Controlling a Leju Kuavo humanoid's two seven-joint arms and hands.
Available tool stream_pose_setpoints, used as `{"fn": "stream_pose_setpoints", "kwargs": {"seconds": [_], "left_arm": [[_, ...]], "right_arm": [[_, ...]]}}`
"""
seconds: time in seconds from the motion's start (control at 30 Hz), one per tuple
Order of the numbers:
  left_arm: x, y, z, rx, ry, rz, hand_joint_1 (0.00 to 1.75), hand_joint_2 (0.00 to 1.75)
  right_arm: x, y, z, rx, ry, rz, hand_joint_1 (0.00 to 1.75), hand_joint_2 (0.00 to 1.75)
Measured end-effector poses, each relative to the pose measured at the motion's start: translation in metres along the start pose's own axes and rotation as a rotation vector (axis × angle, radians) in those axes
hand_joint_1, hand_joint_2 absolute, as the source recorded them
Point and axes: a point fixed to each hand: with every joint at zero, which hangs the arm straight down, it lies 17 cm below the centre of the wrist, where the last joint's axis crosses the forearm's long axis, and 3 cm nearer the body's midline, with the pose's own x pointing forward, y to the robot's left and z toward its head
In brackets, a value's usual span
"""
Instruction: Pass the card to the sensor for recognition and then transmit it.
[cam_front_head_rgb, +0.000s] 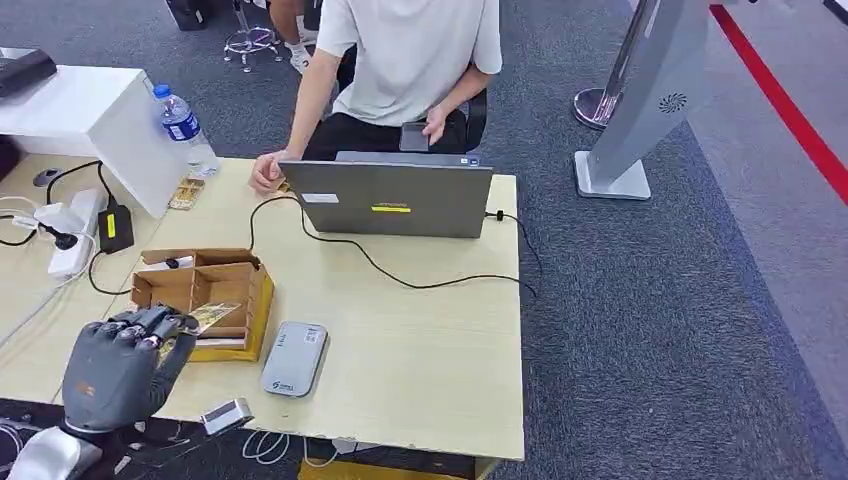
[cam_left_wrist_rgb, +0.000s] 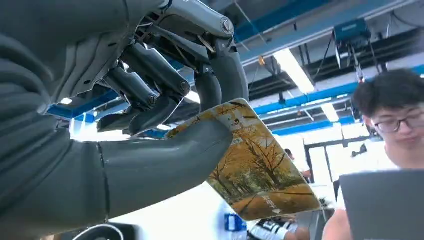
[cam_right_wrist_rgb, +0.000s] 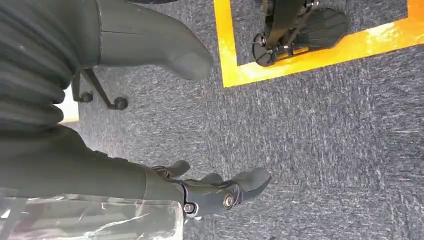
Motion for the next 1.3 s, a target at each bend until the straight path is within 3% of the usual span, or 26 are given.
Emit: {"fn": "stream_pose_setpoints", "kwargs": {"seconds": [0.23, 0.33, 0.43, 0.53, 0.67, 0.73, 0.83, 0.93, 0.97, 1.3], "left_arm": [[0.008, 0.024, -0.003, 0.069, -0.027, -0.002, 1.75, 1.75], [0.013, 0.078, -0.023, 0.311, -0.08, -0.025, 1.75, 1.75], [-0.001, 0.119, -0.069, 0.489, -0.103, -0.099, 1.75, 1.75], [-0.046, 0.125, -0.139, 0.555, -0.055, -0.25, 1.75, 1.75], [-0.106, 0.116, -0.238, 0.522, 0.079, -0.405, 1.75, 1.75], [-0.115, 0.103, -0.279, 0.475, 0.126, -0.401, 1.75, 1.75], [-0.111, 0.088, -0.317, 0.414, 0.149, -0.377, 1.75, 1.75], [-0.104, 0.077, -0.336, 0.377, 0.148, -0.354, 1.75, 1.75], [-0.103, 0.073, -0.338, 0.365, 0.147, -0.349, 0.0, 1.75], [-0.118, 0.042, -0.338, 0.282, 0.186, -0.302, 0.0, 1.75]], "right_arm": [[-0.001, -0.001, 0.0, -0.002, 0.004, -0.009, 0.0, 1.75], [-0.001, 0.0, 0.0, 0.003, 0.0, 0.028, 0.0, 1.75], [0.01, 0.006, 0.0, 0.021, -0.009, 0.087, 0.0, 1.75], [0.037, 0.019, 0.002, 0.051, -0.041, 0.166, 0.0, 1.75], [0.067, 0.034, 0.006, 0.081, -0.076, 0.24, 0.0, 1.75], [0.076, 0.038, 0.007, 0.085, -0.085, 0.255, 0.0, 1.75], [0.079, 0.042, 0.008, 0.092, -0.084, 0.271, 0.0, 1.75], [0.078, 0.043, 0.009, 0.095, -0.082, 0.277, 0.0, 1.75], [0.078, 0.044, 0.009, 0.097, -0.082, 0.279, 0.0, 1.75], [0.079, 0.045, 0.009, 0.102, -0.09, 0.291, 0.0, 1.75]]}}
